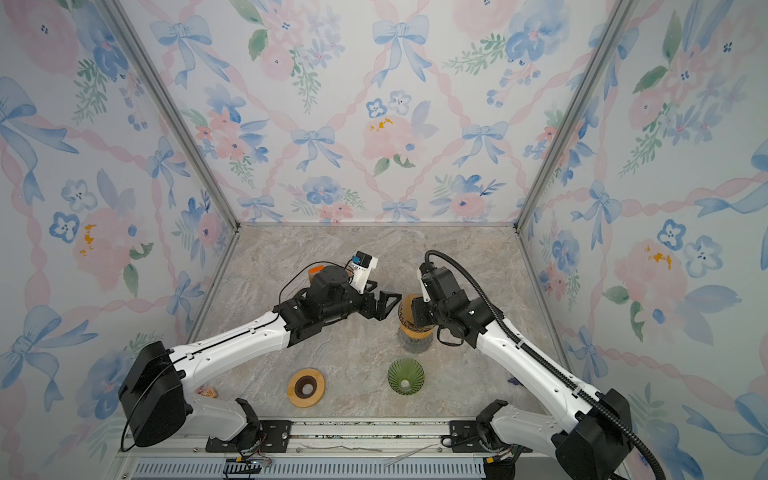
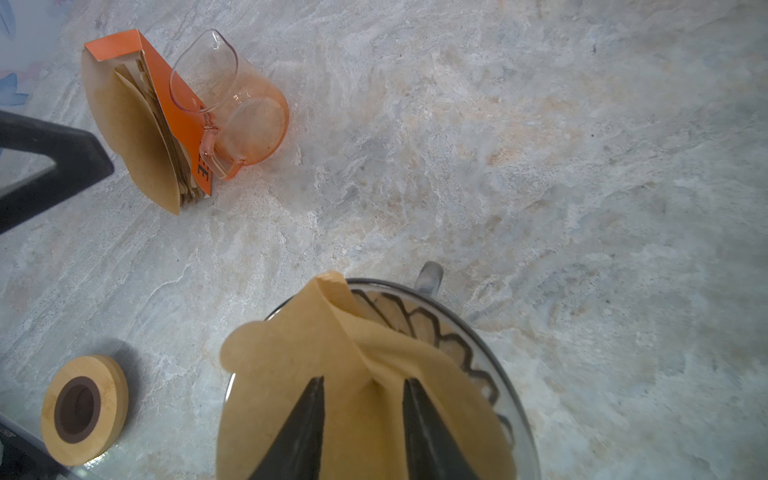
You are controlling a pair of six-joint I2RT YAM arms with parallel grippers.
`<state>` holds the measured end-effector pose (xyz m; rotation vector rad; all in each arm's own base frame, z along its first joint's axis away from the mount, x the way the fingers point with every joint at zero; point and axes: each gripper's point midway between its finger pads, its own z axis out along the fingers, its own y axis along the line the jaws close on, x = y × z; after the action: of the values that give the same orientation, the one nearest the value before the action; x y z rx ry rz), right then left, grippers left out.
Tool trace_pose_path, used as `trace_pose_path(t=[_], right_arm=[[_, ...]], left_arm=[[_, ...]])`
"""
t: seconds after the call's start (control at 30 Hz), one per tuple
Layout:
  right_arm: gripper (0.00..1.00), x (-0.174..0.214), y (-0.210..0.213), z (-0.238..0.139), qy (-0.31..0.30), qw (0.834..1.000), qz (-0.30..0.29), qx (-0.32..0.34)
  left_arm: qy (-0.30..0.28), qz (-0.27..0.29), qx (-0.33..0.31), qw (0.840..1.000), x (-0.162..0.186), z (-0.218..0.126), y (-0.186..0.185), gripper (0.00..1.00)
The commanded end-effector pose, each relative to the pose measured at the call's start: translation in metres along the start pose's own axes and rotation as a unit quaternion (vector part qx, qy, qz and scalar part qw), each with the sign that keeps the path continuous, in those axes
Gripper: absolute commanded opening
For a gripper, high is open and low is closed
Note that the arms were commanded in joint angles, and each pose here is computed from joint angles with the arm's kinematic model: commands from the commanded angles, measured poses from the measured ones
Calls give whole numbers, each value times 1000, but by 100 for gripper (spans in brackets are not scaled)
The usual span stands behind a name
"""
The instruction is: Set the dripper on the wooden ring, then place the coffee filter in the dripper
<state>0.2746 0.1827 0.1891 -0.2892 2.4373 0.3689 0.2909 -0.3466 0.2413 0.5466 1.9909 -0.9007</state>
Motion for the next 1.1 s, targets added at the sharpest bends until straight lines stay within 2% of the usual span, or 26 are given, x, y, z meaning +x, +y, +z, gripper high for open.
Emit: trace_pose_path(t=[0.0, 0.43, 0.6, 0.93, 1.07], right_arm=[[35, 7, -2, 10, 9, 1000, -1, 10], [35, 22, -3, 27, 36, 999, -14, 31], [35, 15, 4, 16, 12, 1000, -17, 18], [35, 2, 5, -13, -23, 1000, -14, 13], [37, -3, 2, -25, -29, 999, -14, 17]], left_arm=[[7, 24, 10, 1000, 1, -7, -8, 98], [9, 60, -11, 998, -4, -11, -9, 98], [11, 58, -7, 998, -3, -11, -12, 98], [47, 19, -13, 999, 16, 17, -6, 98], [65, 16, 5, 998, 21, 28, -15, 98]])
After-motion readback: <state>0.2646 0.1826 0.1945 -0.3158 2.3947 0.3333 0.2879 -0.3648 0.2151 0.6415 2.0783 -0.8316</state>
